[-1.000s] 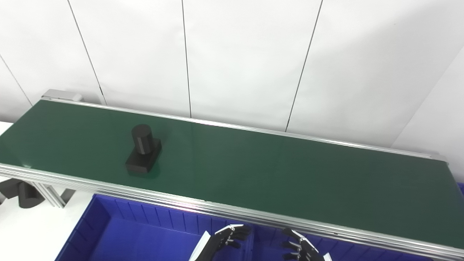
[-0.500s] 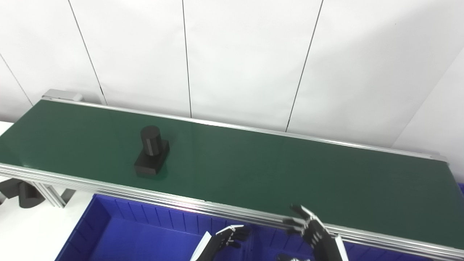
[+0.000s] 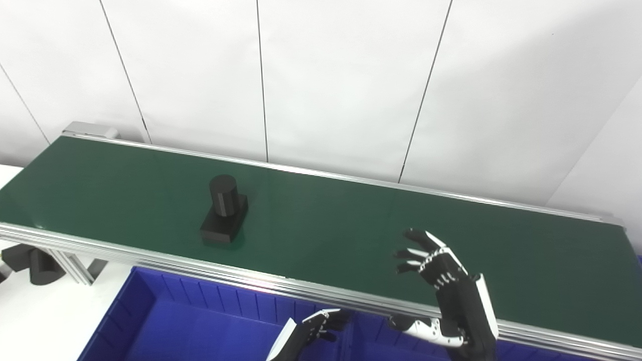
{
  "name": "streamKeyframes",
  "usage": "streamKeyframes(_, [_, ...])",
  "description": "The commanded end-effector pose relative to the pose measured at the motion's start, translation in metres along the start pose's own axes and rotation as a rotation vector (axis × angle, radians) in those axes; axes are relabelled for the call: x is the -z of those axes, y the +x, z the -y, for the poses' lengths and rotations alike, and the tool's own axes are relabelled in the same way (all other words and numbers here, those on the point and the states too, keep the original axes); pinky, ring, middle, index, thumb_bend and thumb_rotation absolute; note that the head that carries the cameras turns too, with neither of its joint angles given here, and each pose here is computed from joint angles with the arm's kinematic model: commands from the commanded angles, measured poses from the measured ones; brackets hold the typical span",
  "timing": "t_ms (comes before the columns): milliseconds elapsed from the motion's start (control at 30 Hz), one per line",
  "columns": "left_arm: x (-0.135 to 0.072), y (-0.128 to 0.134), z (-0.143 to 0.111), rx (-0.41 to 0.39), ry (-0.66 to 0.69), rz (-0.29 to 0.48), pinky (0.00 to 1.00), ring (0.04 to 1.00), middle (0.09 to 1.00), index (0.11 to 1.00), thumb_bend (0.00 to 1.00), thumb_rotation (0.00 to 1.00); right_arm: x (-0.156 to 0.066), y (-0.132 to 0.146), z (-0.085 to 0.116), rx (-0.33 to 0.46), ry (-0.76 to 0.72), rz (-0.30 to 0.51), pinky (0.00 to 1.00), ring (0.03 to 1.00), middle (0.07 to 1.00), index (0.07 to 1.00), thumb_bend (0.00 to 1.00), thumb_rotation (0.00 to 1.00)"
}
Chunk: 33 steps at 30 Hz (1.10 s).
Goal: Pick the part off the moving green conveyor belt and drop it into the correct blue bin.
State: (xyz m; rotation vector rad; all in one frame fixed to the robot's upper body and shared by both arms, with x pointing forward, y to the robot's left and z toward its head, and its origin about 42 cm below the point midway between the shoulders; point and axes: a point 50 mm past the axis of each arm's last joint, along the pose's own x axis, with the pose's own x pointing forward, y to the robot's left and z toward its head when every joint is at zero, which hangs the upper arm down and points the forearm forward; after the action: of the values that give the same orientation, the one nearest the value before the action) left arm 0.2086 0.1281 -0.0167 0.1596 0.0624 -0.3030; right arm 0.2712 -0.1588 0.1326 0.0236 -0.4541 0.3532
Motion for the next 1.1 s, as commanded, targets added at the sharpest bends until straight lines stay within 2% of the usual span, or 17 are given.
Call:
streamKeyframes(0, [-0.012,0.011,-0.001,0.003,-0.002,0.075,0.69,0.759,0.788,0.77,0.83,0.14,-0.005,0.017,0.0,0.005,-0.014,0.047,0.57,0.719,0.826,0.822,0.92,0.27])
streamKeyframes(300, [-0.01,0.012,-0.003,0.002,0.003,0.069,0.68,0.758,0.787,0.77,0.83,0.14,0.014,0.053,0.004,-0.007,-0.042,0.042,0.63,0.747,0.833,0.832,0.88,0.25])
streamKeyframes(700, [-0.009,0.013,-0.002,-0.003,0.012,0.068,0.68,0.75,0.776,0.76,0.83,0.13,0.044,0.111,0.015,-0.035,-0.037,-0.02,0.62,0.737,0.845,0.836,0.92,0.26])
streamKeyframes(1067, [-0.012,0.013,0.006,-0.002,0.008,0.077,0.68,0.752,0.78,0.76,0.84,0.14,0.045,0.149,0.013,-0.081,-0.056,-0.027,0.62,0.745,0.872,0.857,0.94,0.26])
